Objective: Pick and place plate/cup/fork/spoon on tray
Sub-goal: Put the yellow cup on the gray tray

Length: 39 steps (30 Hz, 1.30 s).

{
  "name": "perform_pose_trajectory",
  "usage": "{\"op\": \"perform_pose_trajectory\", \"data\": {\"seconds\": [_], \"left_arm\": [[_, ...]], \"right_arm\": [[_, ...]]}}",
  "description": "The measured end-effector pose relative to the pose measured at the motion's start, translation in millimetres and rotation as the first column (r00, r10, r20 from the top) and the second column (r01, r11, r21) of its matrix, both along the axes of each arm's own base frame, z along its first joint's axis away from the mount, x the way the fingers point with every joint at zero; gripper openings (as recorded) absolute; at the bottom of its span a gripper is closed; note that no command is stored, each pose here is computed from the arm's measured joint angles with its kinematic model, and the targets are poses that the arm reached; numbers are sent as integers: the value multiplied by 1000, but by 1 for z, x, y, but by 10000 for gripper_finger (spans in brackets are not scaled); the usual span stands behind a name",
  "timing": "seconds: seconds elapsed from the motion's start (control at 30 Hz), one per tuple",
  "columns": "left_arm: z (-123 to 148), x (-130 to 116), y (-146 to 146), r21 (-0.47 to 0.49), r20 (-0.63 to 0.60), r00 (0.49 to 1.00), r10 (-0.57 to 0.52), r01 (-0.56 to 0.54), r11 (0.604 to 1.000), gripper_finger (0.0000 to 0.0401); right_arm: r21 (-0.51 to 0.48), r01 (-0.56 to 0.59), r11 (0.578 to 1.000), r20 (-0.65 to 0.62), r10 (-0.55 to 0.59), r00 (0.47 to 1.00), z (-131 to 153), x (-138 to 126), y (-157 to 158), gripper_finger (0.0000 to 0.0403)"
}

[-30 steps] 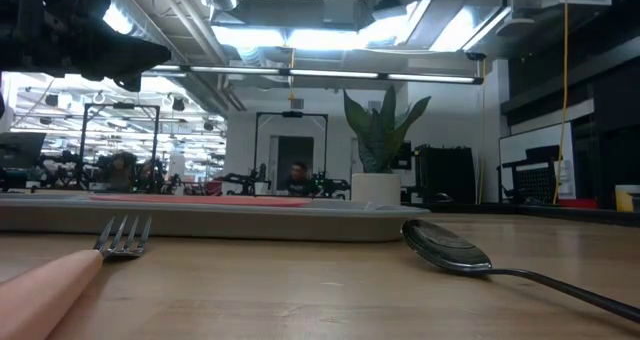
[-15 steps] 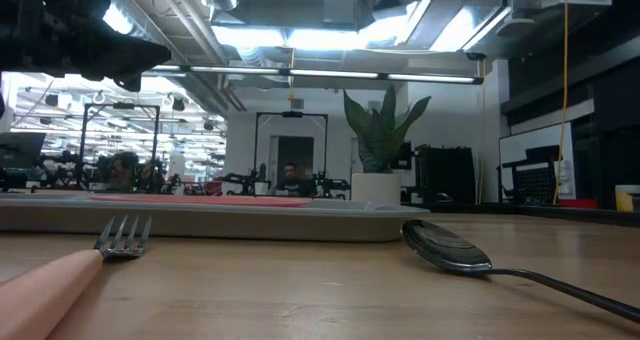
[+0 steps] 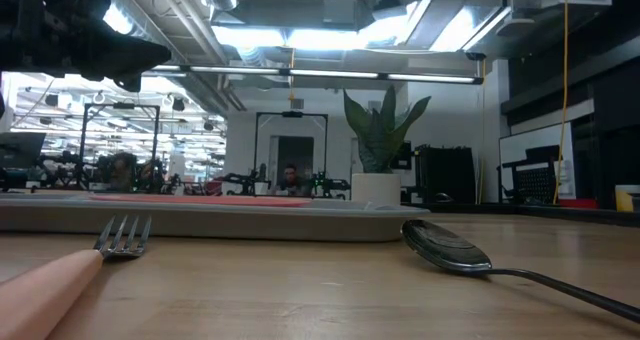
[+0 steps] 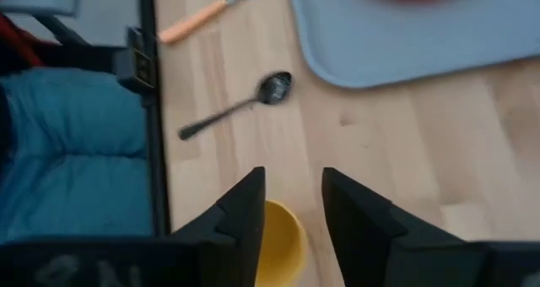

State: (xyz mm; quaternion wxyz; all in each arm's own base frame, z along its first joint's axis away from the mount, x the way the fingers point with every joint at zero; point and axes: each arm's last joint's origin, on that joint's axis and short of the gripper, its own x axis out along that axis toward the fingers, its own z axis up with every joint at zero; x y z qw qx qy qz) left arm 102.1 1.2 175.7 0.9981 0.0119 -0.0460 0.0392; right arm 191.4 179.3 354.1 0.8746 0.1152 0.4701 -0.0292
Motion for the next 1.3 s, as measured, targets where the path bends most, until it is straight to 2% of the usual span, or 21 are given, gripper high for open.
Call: {"op": "perform_pose_trajectory", "data": {"seconds": [0.2,0.5,0.77,0.93,1.3], "left_arm": [[0,0,0,0,-3,1000,0,0,1000,28],[0,0,0,0,-3,1000,0,0,1000,28],[-1,0,0,0,-6,1000,0,0,1000,27],[-1,0,0,0,-6,1000,0,0,1000,27],[-1,0,0,0,-6,1000,0,0,1000,28]], "right_arm": [[41,-65,997,13,65,998,-9,6,5,124],[42,-71,997,-6,71,997,-13,8,7,124],[-95,-87,992,-194,67,979,-46,18,17,124],[-138,-109,984,-308,62,949,-66,23,24,124],[-195,-132,972,-411,41,911,-91,30,33,124]]}}
